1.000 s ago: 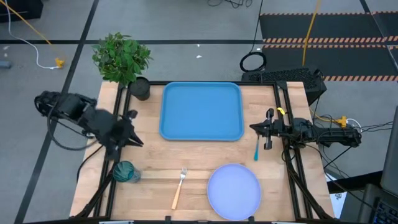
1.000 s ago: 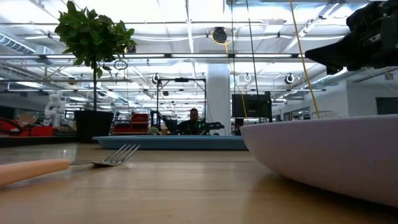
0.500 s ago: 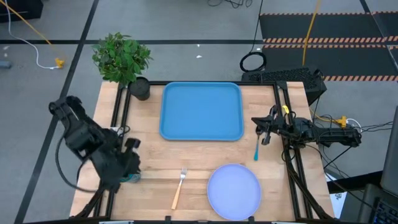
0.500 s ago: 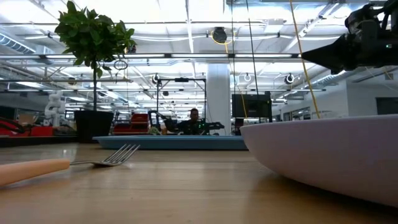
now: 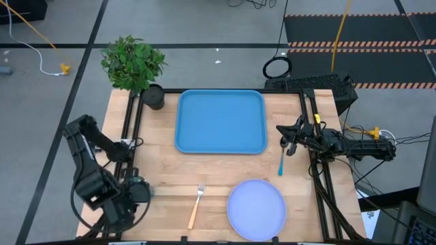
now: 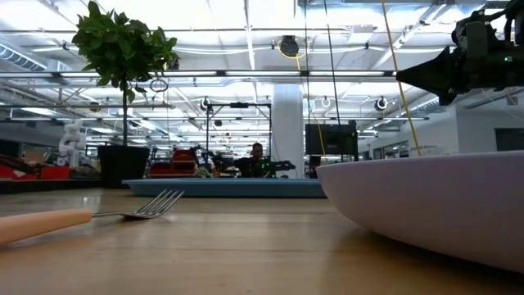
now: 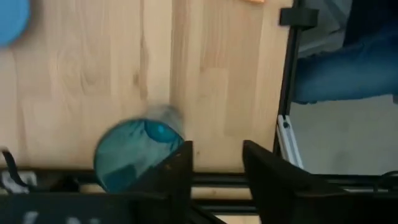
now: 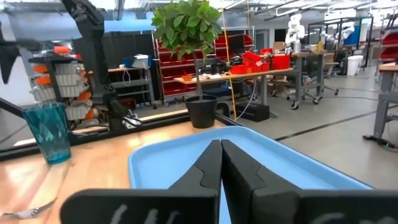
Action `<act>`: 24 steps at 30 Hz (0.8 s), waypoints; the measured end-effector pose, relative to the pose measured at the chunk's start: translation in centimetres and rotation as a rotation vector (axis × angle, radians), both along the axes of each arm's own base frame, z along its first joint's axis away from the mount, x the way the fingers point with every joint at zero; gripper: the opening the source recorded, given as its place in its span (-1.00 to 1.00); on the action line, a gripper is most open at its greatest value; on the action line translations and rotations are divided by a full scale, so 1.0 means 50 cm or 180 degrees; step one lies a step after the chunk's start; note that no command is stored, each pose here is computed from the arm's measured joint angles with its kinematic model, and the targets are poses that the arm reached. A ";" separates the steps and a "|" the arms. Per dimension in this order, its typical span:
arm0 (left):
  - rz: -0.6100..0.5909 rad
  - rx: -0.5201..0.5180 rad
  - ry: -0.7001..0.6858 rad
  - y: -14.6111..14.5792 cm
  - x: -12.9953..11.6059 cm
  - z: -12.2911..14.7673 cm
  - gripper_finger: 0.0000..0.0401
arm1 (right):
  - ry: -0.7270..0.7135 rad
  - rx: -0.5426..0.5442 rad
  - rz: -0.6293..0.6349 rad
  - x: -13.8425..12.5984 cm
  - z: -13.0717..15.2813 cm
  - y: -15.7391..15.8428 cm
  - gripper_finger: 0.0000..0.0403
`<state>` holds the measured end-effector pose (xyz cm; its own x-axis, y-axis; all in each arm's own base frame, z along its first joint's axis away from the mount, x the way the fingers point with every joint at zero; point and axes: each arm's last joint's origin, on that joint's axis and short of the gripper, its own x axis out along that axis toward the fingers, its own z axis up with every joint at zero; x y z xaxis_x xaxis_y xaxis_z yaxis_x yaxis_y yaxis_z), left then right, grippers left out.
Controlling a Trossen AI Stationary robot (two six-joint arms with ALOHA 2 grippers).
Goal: Pick and place plate/cup/fork/spoon on tray
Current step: Put the blue glass on the blue serving tray
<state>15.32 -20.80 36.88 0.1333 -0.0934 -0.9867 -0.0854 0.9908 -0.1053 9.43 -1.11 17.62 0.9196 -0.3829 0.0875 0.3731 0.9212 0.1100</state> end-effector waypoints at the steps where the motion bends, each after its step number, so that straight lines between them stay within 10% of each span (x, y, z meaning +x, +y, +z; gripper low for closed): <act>1: 0.0048 0.0006 0.0016 -0.004 -0.002 -0.002 -0.17 | -0.0016 0.0027 0.0002 0.000 0.000 0.000 -1.00; 24: 0.0057 0.0768 0.0034 -0.089 -0.008 -0.112 0.26 | -0.0076 0.0130 0.0032 0.000 0.001 0.001 -1.00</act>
